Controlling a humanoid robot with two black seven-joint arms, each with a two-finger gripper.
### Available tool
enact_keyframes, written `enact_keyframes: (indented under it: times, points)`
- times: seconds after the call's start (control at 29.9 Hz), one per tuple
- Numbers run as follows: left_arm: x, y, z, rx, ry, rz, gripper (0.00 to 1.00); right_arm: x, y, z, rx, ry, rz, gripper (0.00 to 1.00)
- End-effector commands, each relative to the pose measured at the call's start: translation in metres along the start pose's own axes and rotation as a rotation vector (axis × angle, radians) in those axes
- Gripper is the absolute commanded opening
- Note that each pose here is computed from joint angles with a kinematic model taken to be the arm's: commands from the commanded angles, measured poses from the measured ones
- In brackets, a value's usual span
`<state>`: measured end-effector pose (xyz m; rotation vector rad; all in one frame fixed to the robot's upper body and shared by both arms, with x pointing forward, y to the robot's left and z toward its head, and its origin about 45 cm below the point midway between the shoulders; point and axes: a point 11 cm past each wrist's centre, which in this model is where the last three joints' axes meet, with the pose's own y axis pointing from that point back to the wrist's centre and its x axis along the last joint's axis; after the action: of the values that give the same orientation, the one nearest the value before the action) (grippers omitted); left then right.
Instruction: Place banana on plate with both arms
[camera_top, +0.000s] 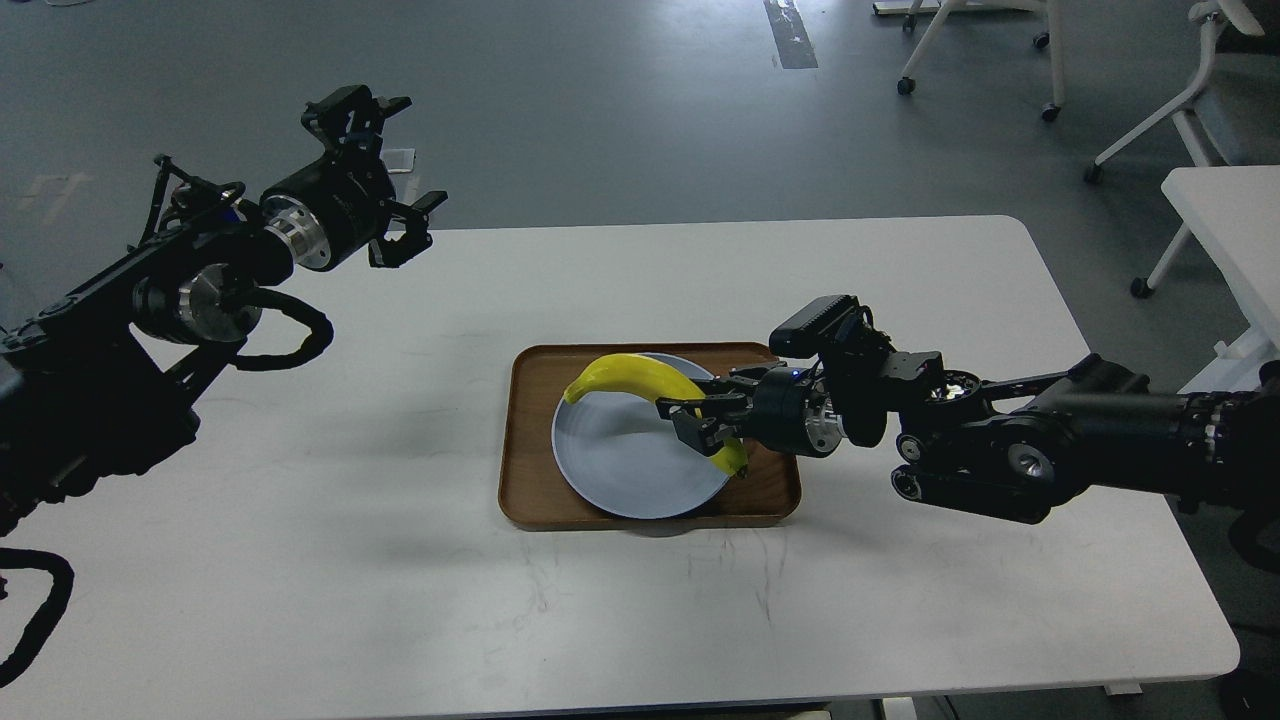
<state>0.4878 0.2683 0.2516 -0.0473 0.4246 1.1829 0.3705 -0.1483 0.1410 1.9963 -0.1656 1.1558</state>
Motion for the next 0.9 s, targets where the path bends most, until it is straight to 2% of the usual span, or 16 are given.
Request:
enact_keyframes:
  times: [0.0, 0.27, 0.33, 0.37, 0.4, 0.47, 0.57, 0.74, 0.8, 0.87]
  points:
    - [0.002, 0.001, -0.005, 0.009, 0.002, 0.003, 0.98, -0.001, 0.003, 0.004, -0.013, -0.003, -0.002, 0.06]
    - [0.006, 0.003, -0.003, 0.008, -0.005, 0.012, 0.98, -0.001, 0.003, 0.014, -0.064, -0.004, 0.001, 0.09]
    - [0.006, 0.003, -0.003, 0.008, -0.005, 0.012, 0.98, -0.002, 0.002, 0.013, -0.061, -0.004, -0.002, 0.13]
    - [0.006, 0.003, -0.004, 0.008, -0.006, 0.011, 0.98, -0.002, 0.001, 0.012, -0.059, -0.012, 0.002, 0.26]
    - [0.005, 0.003, -0.003, 0.007, -0.006, 0.010, 0.98, -0.001, 0.001, 0.011, -0.059, -0.016, 0.005, 0.48]
    - [0.006, 0.003, -0.004, 0.008, -0.006, 0.011, 0.98, 0.001, 0.001, 0.011, -0.058, -0.018, 0.011, 0.70]
    - [0.006, 0.003, -0.004, 0.008, -0.006, 0.013, 0.98, 0.005, 0.000, 0.008, -0.051, -0.021, 0.023, 0.95]
    - [0.005, 0.003, -0.006, 0.019, -0.023, 0.005, 0.98, 0.016, 0.005, 0.015, -0.069, -0.015, 0.045, 0.98]
    - [0.002, 0.002, -0.007, 0.019, -0.027, -0.003, 0.98, 0.030, 0.013, 0.025, -0.094, -0.010, 0.076, 0.99]
    - [0.001, 0.002, -0.007, -0.001, -0.028, -0.009, 0.98, 0.066, 0.027, 0.038, -0.126, -0.018, 0.164, 0.99]
